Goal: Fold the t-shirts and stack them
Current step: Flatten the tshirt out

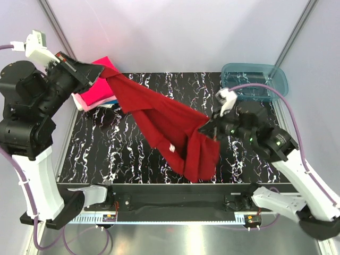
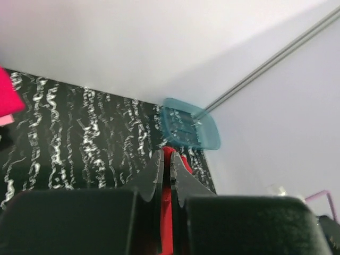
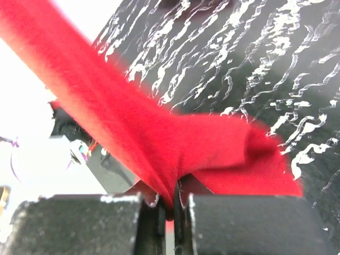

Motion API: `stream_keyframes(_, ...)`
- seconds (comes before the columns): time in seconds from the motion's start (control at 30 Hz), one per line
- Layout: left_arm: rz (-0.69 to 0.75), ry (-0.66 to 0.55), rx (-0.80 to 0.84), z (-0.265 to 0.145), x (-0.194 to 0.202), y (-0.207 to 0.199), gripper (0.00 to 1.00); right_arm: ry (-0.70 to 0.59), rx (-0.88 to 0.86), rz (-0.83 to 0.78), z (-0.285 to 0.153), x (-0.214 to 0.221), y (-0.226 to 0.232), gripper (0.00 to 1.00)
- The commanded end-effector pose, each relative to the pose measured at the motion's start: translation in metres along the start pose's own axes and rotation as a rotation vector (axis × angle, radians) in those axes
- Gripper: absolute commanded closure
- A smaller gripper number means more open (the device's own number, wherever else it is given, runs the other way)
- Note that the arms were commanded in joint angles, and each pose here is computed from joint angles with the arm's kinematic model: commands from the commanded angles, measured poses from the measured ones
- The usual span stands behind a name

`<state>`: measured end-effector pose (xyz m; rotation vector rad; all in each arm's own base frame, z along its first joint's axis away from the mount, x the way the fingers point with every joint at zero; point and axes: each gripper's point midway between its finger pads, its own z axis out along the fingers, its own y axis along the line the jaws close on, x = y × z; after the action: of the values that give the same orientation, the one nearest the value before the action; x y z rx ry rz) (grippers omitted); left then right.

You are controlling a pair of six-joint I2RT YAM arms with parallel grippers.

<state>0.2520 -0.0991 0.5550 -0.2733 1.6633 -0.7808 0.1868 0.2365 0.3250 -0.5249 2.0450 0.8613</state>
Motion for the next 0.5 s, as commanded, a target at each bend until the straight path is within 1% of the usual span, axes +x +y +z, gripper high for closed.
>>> stream_keyframes(0.0,0.049,0.039,-0.164,0.024,0.011,0.043,0.96,0.059,0.023,0.155,0.017,0.012,-0.058,1.00)
stream_keyframes(0.03,0.062,0.062,-0.190,0.027,0.016,0.051,0.96,0.056,0.023,0.233,0.024,0.016,-0.073,1.00)
stream_keyframes(0.07,0.064,0.104,-0.222,0.036,0.027,0.063,0.96,0.097,0.036,0.313,0.037,0.024,-0.091,1.00)
stream_keyframes(0.1,0.074,0.129,-0.243,0.039,0.034,0.071,0.96,0.108,0.088,0.413,0.045,0.026,-0.112,0.86)
stream_keyframes(0.13,0.076,0.145,-0.272,0.042,0.039,0.080,0.96,0.170,0.191,0.553,0.059,0.038,-0.157,0.79)
stream_keyframes(0.17,0.070,0.194,-0.311,0.049,0.056,0.096,0.96,0.211,0.223,0.646,0.065,0.045,-0.177,0.72)
stream_keyframes(0.2,0.067,0.215,-0.330,0.053,0.064,0.104,0.96,0.251,0.246,0.741,0.072,0.053,-0.193,0.39)
stream_keyframes(0.23,0.064,0.229,-0.338,0.057,0.071,0.110,0.96,0.321,0.274,0.831,0.088,0.068,-0.218,0.32)
stream_keyframes(0.27,0.056,0.285,-0.369,0.062,0.090,0.125,0.96,0.345,0.306,0.849,0.094,0.073,-0.229,0.29)
stream_keyframes(0.33,0.053,0.327,-0.387,0.067,0.107,0.137,0.96,0.349,0.356,0.845,0.097,0.072,-0.241,0.27)
stream_keyframes(0.37,0.049,0.369,-0.406,0.068,0.123,0.149,0.96,0.316,0.375,0.816,0.092,0.064,-0.241,0.26)
stream_keyframes(0.43,0.063,0.394,-0.412,0.071,0.135,0.160,0.96,0.282,0.417,0.775,0.080,0.058,-0.241,0.24)
stream_keyframes(0.47,0.061,0.422,-0.433,0.069,0.148,0.171,0.96,0.238,0.448,0.734,0.067,0.047,-0.237,0.24)
